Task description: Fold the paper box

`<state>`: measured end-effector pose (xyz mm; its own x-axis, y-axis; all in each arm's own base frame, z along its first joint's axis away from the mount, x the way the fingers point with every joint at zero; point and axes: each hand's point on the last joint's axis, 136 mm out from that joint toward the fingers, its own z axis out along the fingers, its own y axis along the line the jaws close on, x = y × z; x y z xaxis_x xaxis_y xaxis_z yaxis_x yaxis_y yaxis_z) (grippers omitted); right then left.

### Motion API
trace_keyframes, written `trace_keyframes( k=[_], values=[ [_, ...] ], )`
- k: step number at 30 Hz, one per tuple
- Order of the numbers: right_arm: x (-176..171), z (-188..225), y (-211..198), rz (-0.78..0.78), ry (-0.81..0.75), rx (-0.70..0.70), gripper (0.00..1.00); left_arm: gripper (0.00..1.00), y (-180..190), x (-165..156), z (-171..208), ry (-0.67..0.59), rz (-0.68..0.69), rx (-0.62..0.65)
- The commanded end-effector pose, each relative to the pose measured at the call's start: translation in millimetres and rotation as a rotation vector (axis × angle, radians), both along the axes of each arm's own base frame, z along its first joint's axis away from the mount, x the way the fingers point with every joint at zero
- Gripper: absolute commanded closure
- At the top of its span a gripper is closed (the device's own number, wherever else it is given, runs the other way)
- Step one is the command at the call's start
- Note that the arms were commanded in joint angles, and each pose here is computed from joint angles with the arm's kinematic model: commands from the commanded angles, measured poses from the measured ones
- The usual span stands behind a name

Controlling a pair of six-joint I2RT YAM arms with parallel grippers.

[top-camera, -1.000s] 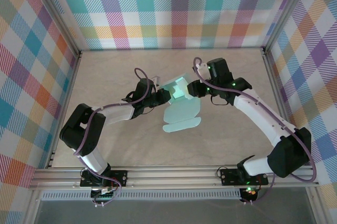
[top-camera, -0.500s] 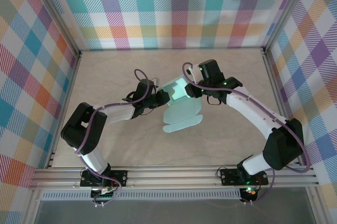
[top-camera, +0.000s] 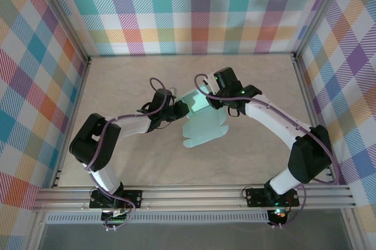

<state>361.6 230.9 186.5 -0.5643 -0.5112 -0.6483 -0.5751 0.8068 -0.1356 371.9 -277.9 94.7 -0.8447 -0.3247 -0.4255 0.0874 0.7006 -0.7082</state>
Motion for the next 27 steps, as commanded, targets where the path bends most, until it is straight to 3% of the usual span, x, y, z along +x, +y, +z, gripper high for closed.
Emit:
trace_keyframes(
  k=[1,10,20,23,27],
  values=[
    [5.3,-8.1,-3.3,-0.008,-0.025,-0.121,0.72,1.00,-17.7,9.4,38.7,-0.086,-0.054,-0.098],
    [11.8,-18.4,-4.4,-0.045,-0.077,-0.268,0.79,1.00,-17.2,8.4,41.3,-0.083,-0.051,-0.103],
    [25.6,-19.1,-11.8,-0.141,-0.196,-0.456,0.97,1.00,-19.9,7.5,44.0,-0.049,-0.036,-0.142],
    [26.8,-20.9,-8.8,-0.140,-0.196,-0.458,0.95,1.00,-19.8,7.2,44.7,-0.048,-0.037,-0.142],
    [27.8,-20.7,-7.1,-0.138,-0.198,-0.455,0.78,1.00,-18.5,6.5,44.3,-0.050,-0.033,-0.138]
  ],
)
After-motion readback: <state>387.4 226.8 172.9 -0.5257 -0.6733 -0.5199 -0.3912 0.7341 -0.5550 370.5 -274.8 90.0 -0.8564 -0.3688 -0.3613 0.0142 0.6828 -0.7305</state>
